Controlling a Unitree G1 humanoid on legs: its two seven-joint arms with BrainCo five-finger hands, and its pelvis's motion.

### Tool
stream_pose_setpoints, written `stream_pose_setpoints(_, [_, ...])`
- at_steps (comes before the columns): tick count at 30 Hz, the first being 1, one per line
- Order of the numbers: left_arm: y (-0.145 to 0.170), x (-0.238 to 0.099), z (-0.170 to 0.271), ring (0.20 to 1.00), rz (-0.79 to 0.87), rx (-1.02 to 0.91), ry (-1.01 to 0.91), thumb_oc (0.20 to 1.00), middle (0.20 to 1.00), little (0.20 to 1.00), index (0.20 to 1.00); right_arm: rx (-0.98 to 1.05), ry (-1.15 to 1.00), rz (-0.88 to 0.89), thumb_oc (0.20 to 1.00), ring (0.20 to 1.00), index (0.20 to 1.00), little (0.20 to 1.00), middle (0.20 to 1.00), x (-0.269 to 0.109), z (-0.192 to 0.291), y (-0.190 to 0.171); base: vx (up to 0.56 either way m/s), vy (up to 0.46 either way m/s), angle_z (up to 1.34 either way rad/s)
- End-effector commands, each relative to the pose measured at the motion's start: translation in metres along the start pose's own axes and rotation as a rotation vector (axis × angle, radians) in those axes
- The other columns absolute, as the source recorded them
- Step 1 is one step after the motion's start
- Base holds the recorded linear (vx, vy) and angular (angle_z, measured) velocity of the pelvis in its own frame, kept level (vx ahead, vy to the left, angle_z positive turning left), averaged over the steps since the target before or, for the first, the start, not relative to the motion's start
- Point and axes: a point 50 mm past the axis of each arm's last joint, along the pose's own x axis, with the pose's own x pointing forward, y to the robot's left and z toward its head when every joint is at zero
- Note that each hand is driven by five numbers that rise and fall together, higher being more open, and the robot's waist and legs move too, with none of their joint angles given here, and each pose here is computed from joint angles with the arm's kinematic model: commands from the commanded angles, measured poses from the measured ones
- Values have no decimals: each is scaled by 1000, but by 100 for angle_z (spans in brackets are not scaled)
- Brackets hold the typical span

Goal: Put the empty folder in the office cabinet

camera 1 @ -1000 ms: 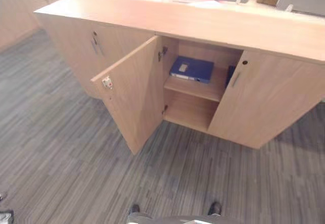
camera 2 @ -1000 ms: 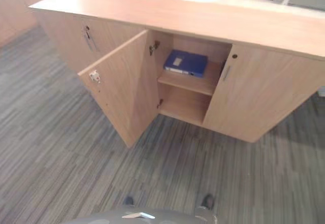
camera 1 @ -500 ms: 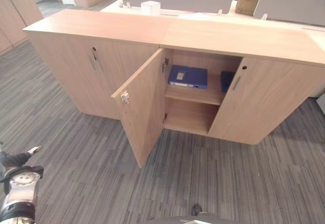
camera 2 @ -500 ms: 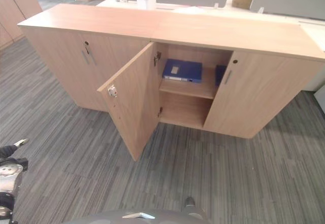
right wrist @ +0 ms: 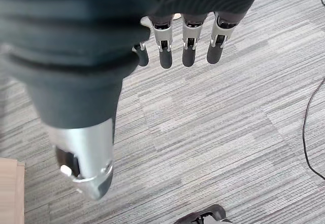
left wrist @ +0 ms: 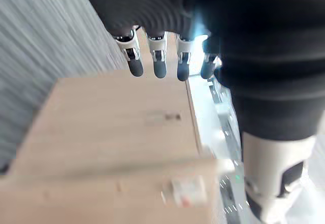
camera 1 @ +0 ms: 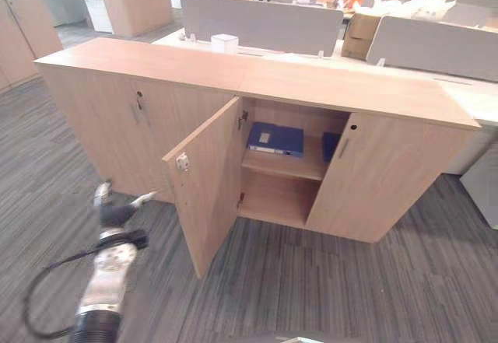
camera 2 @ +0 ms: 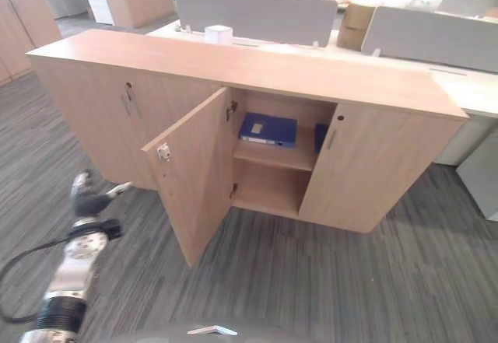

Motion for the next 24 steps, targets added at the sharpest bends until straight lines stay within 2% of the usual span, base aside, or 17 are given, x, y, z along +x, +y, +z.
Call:
stream_pose_setpoints(1, [73, 14, 8, 1000, 190, 61, -16, 1000, 1000, 1000, 1000, -53, 15, -34, 1000, 1000, 1000, 1000, 1000, -3, 14, -5, 14, -31, -19])
stream_pose_setpoints(3, [53, 16, 10, 1000, 117, 26, -34, 1000, 1000, 1000, 1000, -73, 14, -35, 1000, 1000, 1000, 1000, 1000, -3, 15, -4, 11, -31, -7])
stream_pose_setpoints(11, [43, 19, 17, 1000, 79, 65, -58, 1000, 1000, 1000, 1000, -76, 5, -35, 1000, 1000, 1000, 1000, 1000, -3, 15, -3, 0, 0, 0])
stream_pose_setpoints(18, [59, 14, 32, 1000, 157, 183, -129, 1000, 1000, 1000, 1000, -63, 21, -31, 1000, 1000, 1000, 1000, 1000, -2, 8, -1, 3, -7, -2])
stream_pose_setpoints(24, [97, 15, 28, 1000, 298, 170, -80, 1000, 1000, 1000, 1000, -31, 8, -15, 1000, 1000, 1000, 1000, 1000, -2, 9, 0, -1, -2, -3])
